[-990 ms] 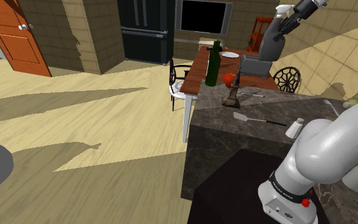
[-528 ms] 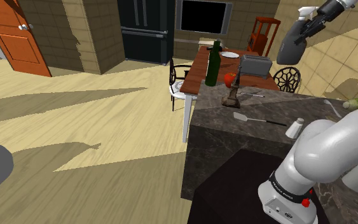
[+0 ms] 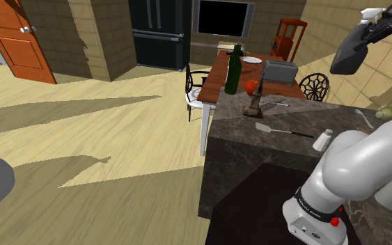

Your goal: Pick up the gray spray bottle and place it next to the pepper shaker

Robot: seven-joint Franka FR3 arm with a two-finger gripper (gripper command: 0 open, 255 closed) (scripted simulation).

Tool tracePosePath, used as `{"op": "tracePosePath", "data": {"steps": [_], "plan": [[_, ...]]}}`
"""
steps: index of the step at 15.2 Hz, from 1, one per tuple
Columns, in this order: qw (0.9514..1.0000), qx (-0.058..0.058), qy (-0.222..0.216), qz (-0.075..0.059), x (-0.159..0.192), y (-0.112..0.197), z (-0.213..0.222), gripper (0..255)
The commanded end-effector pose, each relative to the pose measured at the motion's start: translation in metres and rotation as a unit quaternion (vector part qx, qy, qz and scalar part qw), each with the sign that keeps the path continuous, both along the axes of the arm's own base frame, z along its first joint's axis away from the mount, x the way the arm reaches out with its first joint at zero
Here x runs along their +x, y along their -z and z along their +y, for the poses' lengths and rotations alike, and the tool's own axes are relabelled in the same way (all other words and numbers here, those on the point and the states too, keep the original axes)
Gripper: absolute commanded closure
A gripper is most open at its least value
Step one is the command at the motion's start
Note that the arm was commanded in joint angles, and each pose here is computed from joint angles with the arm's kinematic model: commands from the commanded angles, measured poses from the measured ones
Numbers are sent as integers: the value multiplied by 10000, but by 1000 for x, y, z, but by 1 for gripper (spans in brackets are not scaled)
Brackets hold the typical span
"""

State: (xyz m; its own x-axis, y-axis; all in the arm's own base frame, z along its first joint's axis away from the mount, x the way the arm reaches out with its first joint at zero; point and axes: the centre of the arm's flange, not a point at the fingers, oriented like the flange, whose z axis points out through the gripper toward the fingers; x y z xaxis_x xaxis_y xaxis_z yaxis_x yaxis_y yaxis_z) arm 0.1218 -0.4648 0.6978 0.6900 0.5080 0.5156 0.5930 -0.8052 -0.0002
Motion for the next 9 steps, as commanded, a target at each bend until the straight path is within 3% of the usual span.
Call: {"op": "tracePosePath", "data": {"steps": [1,4,9], "plan": [[10000,3,-7,1,-24,4,-10,255],[10000,3,-7,1,-62,4,-28,255],[10000,3,-7,1,-62,31,-28,255]]}}
